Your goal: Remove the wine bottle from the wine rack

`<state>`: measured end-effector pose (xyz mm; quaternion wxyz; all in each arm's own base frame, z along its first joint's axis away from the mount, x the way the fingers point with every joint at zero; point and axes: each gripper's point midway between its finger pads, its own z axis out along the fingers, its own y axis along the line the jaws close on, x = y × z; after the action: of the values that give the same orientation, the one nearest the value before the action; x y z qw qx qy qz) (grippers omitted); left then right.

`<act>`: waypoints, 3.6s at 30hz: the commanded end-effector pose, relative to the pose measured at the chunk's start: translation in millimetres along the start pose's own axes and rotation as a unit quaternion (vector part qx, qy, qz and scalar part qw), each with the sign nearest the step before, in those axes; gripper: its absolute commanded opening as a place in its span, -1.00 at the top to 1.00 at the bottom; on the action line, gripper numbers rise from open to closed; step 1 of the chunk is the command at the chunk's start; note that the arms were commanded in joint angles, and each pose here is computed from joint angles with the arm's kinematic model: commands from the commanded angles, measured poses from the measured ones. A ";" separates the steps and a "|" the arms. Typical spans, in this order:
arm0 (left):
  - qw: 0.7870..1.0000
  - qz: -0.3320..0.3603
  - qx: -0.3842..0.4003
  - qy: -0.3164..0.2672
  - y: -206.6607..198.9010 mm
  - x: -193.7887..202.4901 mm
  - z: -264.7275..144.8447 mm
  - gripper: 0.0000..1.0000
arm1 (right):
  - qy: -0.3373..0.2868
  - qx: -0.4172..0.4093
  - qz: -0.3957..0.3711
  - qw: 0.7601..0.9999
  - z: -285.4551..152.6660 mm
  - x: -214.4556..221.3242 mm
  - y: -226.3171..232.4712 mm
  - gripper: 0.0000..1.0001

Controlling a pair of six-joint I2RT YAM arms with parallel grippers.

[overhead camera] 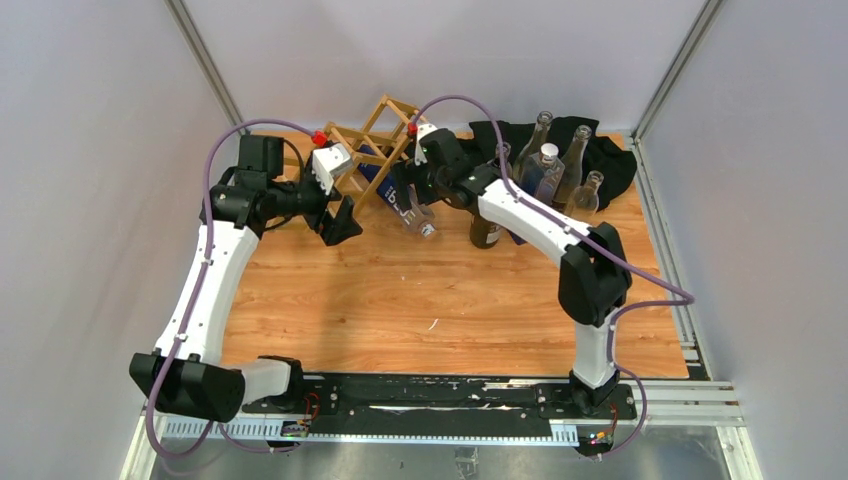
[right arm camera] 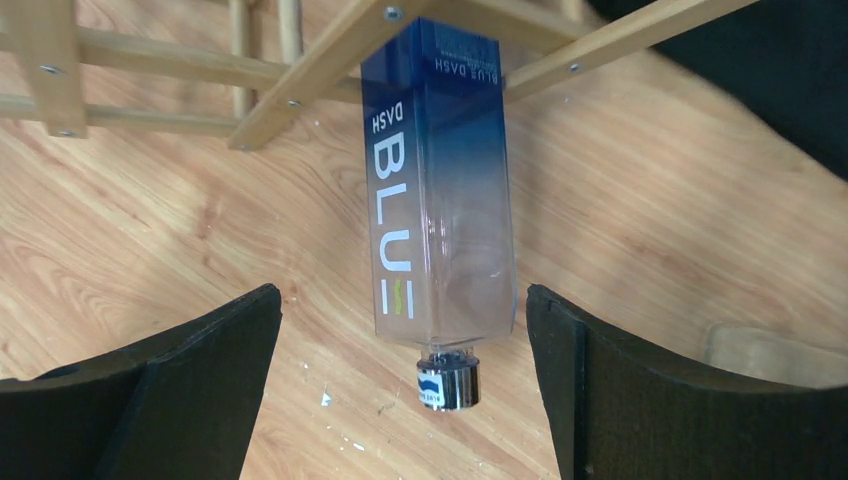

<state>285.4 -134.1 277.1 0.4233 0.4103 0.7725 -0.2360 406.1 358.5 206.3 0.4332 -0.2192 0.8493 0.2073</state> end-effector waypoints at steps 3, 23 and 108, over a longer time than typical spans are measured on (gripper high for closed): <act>1.000 0.014 0.005 -0.016 -5.7 -8.8 -8.2 -1.00 | 0.040 -0.004 -0.001 0.999 26.0 13.5 4.8 -0.91; 0.999 0.031 0.014 -0.023 -11.2 -7.9 -9.4 -1.00 | 0.114 -0.027 0.062 0.991 94.2 66.8 -12.5 -0.96; 0.876 0.464 0.077 0.104 -50.6 59.8 34.4 -1.00 | 0.123 -0.192 0.141 0.963 -168.3 82.2 104.5 1.00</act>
<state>231.9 -157.6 204.8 0.3603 0.7639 0.5302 -0.0743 212.8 312.6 180.7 0.2155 -0.1631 0.9184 0.2891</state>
